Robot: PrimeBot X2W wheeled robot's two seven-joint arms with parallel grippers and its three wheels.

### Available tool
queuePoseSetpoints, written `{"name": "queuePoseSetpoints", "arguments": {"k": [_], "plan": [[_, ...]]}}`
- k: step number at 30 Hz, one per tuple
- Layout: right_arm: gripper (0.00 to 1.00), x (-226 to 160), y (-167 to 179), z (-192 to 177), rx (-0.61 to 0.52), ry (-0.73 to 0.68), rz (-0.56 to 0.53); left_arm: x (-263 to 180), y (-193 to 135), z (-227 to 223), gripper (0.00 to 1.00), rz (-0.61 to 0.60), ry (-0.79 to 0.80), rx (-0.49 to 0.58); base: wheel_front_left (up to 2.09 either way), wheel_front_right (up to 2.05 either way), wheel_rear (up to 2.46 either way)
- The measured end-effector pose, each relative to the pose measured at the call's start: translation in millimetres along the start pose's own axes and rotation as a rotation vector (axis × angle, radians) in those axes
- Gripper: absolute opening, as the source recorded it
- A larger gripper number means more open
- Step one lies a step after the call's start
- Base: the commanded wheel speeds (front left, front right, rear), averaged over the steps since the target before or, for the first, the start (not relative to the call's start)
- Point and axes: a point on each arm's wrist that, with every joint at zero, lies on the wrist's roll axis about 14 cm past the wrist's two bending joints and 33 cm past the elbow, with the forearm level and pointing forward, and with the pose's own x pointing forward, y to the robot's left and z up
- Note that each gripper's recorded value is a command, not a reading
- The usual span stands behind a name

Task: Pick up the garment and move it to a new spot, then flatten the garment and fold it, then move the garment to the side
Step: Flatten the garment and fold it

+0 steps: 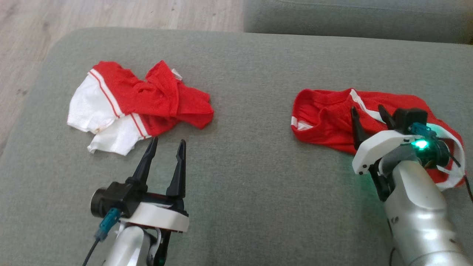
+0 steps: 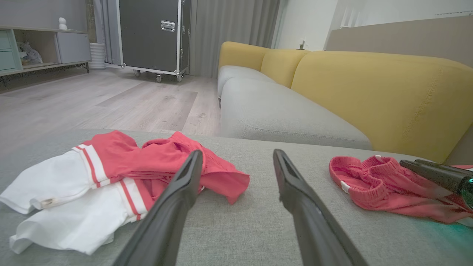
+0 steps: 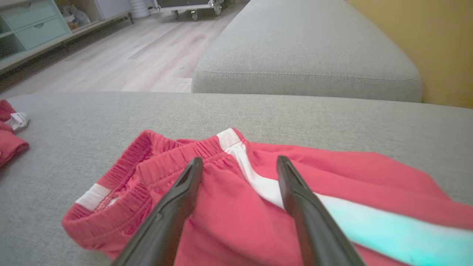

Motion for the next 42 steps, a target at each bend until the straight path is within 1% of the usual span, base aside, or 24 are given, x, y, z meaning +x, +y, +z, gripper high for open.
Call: {"name": "queuePoseSetpoints", "arguments": {"k": [5, 11, 12, 13, 16, 23, 27, 28, 30, 31, 37, 42], "plan": [[1.0, 12, 0, -15, -0.032, 0.089, 0.01, -3, 7, -1, 1.0, 0.021, 0.006, 0.003, 0.0, 0.0, 0.0], [1.0, 19, -6, -31, -0.023, 0.157, -0.004, -2, 11, -4, 1.0, 0.035, 0.015, -0.003, 0.0, 0.0, 0.0], [0.54, 19, -7, -32, -0.022, 0.16, -0.006, -2, 12, -4, 1.0, 0.036, 0.014, -0.002, 0.0, 0.0, 0.0], [0.0, 19, -7, -32, -0.02, 0.151, -0.007, -1, 12, -4, 1.0, 0.035, 0.013, -0.002, 0.0, 0.0, 0.0], [0.0, 19, -8, -29, -0.016, 0.133, -0.01, 0, 12, -3, 1.0, 0.039, 0.012, 0.0, 0.0, 0.0, 0.0], [0.0, 14, -5, -6, -0.025, 0.024, -0.003, 3, 4, 3, 1.0, 0.017, -0.006, 0.0, 0.0, 0.0, 0.0], [0.0, 7, 2, 22, -0.046, -0.066, 0.018, 3, -1, 10, 1.0, 0.001, -0.029, 0.001, 0.0, 0.0, 0.0], [0.0, 2, 15, 40, -0.047, -0.136, 0.06, 2, -3, 14, 1.0, -0.006, -0.042, 0.003, 0.0, 0.0, 0.0], [0.0, -9, 33, 50, -0.038, -0.188, 0.113, 1, -4, 17, 1.0, -0.006, -0.05, 0.006, 0.0, 0.0, 0.0], [0.0, -16, 44, 49, -0.034, -0.201, 0.143, -1, -5, 17, 1.0, -0.008, -0.052, 0.007, 0.0, 0.0, 0.0], [0.0, -64, 101, 11, -0.023, -0.169, 0.311, -8, -11, 24, 1.0, -0.02, -0.075, 0.002, 0.0, 0.0, 0.0], [0.0, -97, 154, 1, -0.013, -0.144, 0.471, -12, -17, 26, 1.0, -0.036, -0.084, 0.007, 0.0, 0.0, 0.0]]}}
